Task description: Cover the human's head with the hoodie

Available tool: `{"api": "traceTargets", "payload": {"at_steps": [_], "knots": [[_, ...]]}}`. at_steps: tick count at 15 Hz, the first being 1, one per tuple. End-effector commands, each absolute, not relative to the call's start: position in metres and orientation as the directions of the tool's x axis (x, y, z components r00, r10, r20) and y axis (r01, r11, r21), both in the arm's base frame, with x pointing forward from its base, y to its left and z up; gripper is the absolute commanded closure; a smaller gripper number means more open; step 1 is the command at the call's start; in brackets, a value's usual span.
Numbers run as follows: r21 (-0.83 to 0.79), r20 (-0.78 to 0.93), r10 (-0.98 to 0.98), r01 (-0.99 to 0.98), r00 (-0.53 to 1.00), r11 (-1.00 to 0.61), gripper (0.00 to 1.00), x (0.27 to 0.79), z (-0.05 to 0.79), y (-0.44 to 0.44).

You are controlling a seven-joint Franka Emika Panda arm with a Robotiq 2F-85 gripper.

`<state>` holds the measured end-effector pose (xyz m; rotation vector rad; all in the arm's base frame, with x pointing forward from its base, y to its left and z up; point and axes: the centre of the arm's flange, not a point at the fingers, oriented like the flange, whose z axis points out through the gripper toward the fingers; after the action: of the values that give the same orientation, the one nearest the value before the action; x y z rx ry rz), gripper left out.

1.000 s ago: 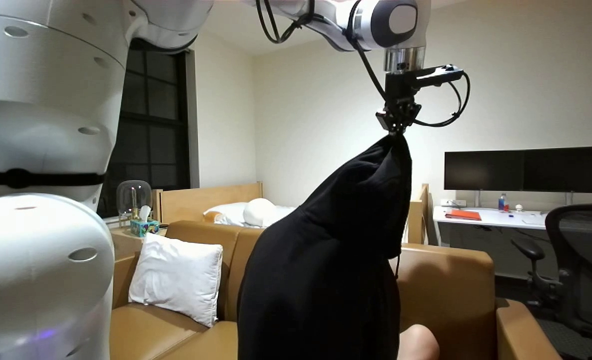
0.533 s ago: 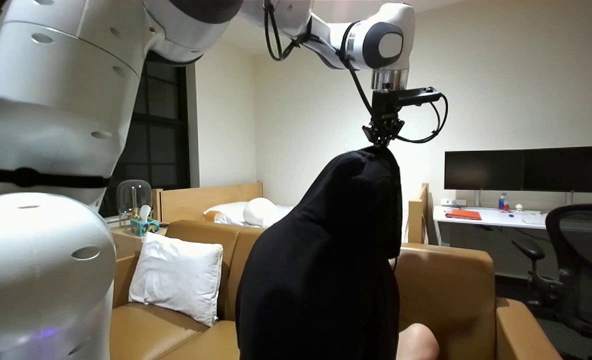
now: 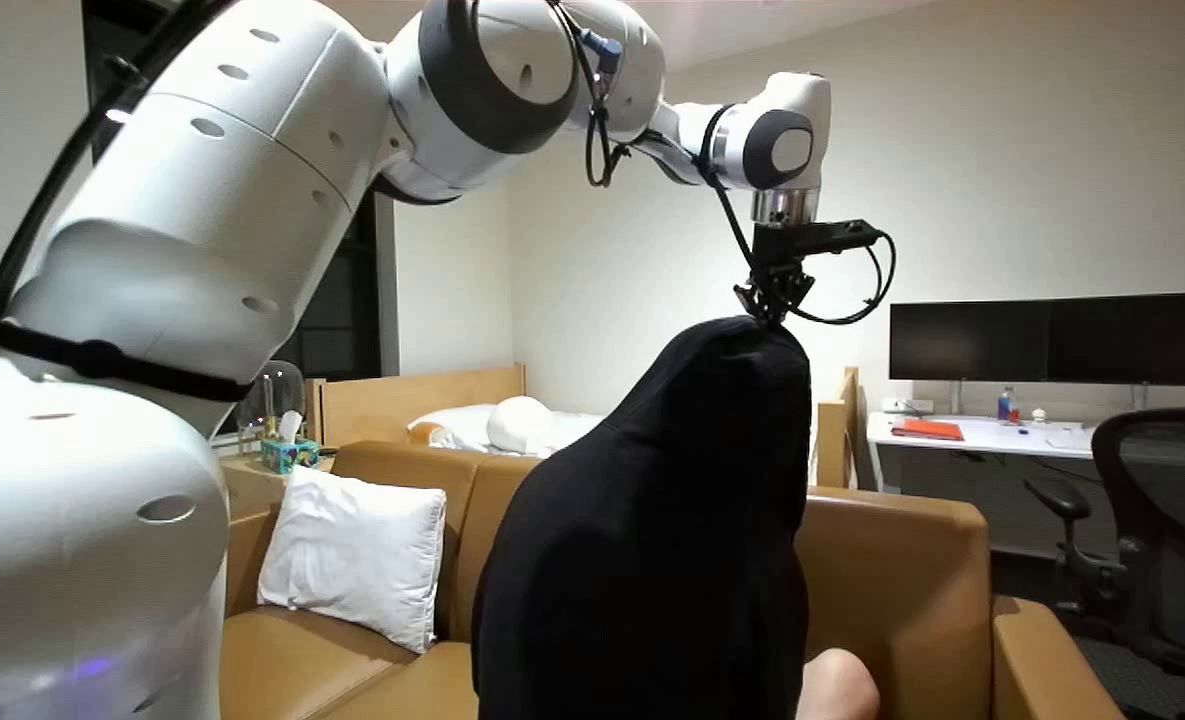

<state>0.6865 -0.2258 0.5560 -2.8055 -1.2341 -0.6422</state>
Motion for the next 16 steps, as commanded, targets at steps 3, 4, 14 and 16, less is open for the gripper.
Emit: {"api": "traceTargets", "payload": {"at_steps": [3,4,14,16], "knots": [[0.171,0.354,0.675,0.665,0.647,-0.727,0.98,0.720,0.561,-0.243],[0.164,0.354,0.676,0.668,0.647,-0.725,0.98,0.722,0.561,-0.241],[0.142,0.345,0.693,0.694,0.633,-0.706,0.98,0.727,0.550,-0.224],[0.143,0.341,0.689,0.689,0.639,-0.710,0.65,0.726,0.553,-0.224]]}}
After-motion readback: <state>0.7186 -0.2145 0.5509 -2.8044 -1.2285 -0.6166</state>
